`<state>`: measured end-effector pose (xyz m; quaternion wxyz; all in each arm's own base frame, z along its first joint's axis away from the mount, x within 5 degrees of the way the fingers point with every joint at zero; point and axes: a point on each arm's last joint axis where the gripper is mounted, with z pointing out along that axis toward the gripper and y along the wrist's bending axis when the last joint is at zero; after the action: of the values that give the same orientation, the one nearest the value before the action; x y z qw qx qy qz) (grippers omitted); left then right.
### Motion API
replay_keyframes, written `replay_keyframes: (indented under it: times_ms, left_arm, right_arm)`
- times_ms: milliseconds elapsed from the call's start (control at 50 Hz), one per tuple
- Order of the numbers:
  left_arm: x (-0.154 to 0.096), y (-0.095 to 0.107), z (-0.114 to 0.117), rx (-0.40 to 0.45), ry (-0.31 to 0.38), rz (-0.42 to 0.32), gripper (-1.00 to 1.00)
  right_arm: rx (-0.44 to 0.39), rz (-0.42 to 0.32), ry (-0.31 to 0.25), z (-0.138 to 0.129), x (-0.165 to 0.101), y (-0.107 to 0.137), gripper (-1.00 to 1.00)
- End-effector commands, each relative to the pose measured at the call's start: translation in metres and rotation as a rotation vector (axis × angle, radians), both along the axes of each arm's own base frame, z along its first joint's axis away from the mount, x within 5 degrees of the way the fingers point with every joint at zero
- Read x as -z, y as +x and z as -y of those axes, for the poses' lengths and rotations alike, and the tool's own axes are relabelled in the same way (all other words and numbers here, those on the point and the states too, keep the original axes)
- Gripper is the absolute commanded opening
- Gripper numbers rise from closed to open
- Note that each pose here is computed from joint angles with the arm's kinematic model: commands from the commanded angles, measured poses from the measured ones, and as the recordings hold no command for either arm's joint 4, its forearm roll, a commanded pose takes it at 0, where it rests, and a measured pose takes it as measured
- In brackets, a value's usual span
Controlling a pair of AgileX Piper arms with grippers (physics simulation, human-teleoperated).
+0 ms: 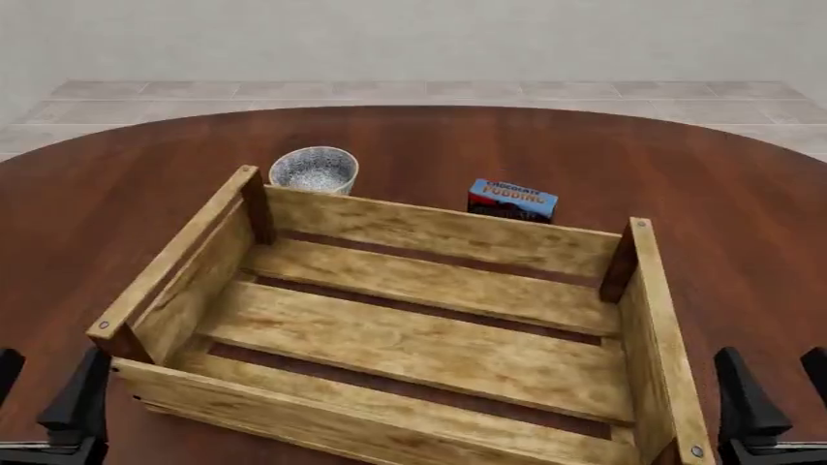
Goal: Pick up the salad dressing and put it in the tray.
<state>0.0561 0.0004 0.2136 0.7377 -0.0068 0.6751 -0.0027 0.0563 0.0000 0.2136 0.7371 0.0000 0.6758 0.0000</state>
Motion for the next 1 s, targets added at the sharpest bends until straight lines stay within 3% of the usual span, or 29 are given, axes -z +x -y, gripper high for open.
replay_keyframes:
  times_ms: [20, 100, 140, 160, 260, 280, 300, 360, 460, 520, 560, 600, 660, 700, 720, 740, 760, 860, 900, 960, 1000]
  left_arm:
    - [-0.001, 0.0, -0.002, -0.033, -0.015, 0.006, 1.0]
    - [-0.002, 0.0, -0.005, -0.079, -0.029, 0.013, 1.0]
    - [-0.001, 0.003, -0.006, -0.086, -0.126, -0.004, 1.0]
    - [-0.002, 0.002, -0.006, -0.085, -0.133, 0.003, 1.0]
    - [-0.009, 0.0, -0.007, -0.122, -0.037, 0.003, 1.0]
    - [-0.017, 0.006, -0.005, -0.078, -0.12, -0.05, 1.0]
    - [-0.017, 0.006, -0.005, -0.078, -0.12, -0.05, 1.0]
    - [-0.044, -0.011, -0.006, -0.134, -0.01, -0.038, 1.0]
    - [-0.074, -0.02, -0.005, -0.139, 0.003, -0.073, 1.0]
    - [-0.09, -0.03, -0.004, -0.147, 0.019, -0.057, 1.0]
    - [-0.1, -0.036, -0.003, -0.179, 0.083, -0.065, 1.0]
    - [-0.115, -0.039, -0.003, -0.207, 0.074, -0.085, 1.0]
    - [-0.125, -0.053, 0.0, -0.218, 0.173, -0.084, 1.0]
    - [-0.13, -0.049, -0.001, -0.255, 0.157, -0.125, 1.0]
    - [-0.128, -0.04, -0.004, -0.234, 0.12, -0.19, 1.0]
    - [-0.128, -0.04, -0.003, -0.218, 0.123, -0.207, 1.0]
    - [-0.133, -0.047, -0.002, -0.246, 0.143, -0.183, 1.0]
    - [-0.137, -0.041, -0.004, -0.229, 0.175, -0.308, 1.0]
    - [-0.149, -0.05, -0.001, -0.196, 0.247, -0.31, 1.0]
    - [-0.158, -0.045, -0.002, -0.196, 0.187, -0.366, 1.0]
    - [-0.177, -0.055, 0.0, -0.223, 0.063, -0.321, 1.0]
  right_arm:
    - [0.0, -0.001, 0.0, 0.0, 0.0, 0.0, 1.0]
    - [0.0, -0.001, 0.0, 0.0, 0.0, 0.0, 1.0]
    - [0.0, -0.001, 0.001, 0.0, 0.0, 0.0, 1.0]
    - [0.0, -0.001, 0.0, 0.0, 0.0, 0.0, 1.0]
    - [0.0, -0.001, 0.0, 0.0, 0.0, 0.0, 1.0]
    - [0.0, 0.0, 0.0, 0.0, 0.0, 0.0, 1.0]
    - [0.0, 0.0, 0.0, 0.0, 0.0, 0.0, 1.0]
    - [0.0, 0.0, -0.001, 0.0, 0.0, 0.0, 1.0]
    - [0.0, 0.0, 0.0, 0.0, 0.0, 0.0, 1.0]
    - [0.0, -0.001, -0.001, 0.0, 0.0, 0.0, 1.0]
    - [0.0, 0.0, -0.001, 0.0, 0.0, 0.0, 1.0]
    - [0.0, 0.0, -0.001, 0.0, 0.0, 0.0, 1.0]
    - [0.0, 0.0, -0.001, 0.0, 0.0, 0.0, 1.0]
    - [0.0, 0.0, -0.001, 0.0, 0.0, 0.0, 1.0]
    - [0.0, 0.0, -0.001, 0.0, 0.0, 0.0, 1.0]
    - [0.0, 0.0, -0.001, 0.0, 0.0, 0.0, 1.0]
    - [0.0, 0.0, -0.001, 0.0, 0.0, 0.0, 1.0]
    - [0.0, 0.0, -0.001, 0.0, 0.0, 0.0, 1.0]
    - [0.0, 0.0, -0.001, 0.0, 0.0, 0.0, 1.0]
    - [0.0, -0.001, -0.001, 0.0, 0.0, 0.0, 1.0]
    - [0.0, -0.001, -0.001, 0.0, 0.0, 0.0, 1.0]
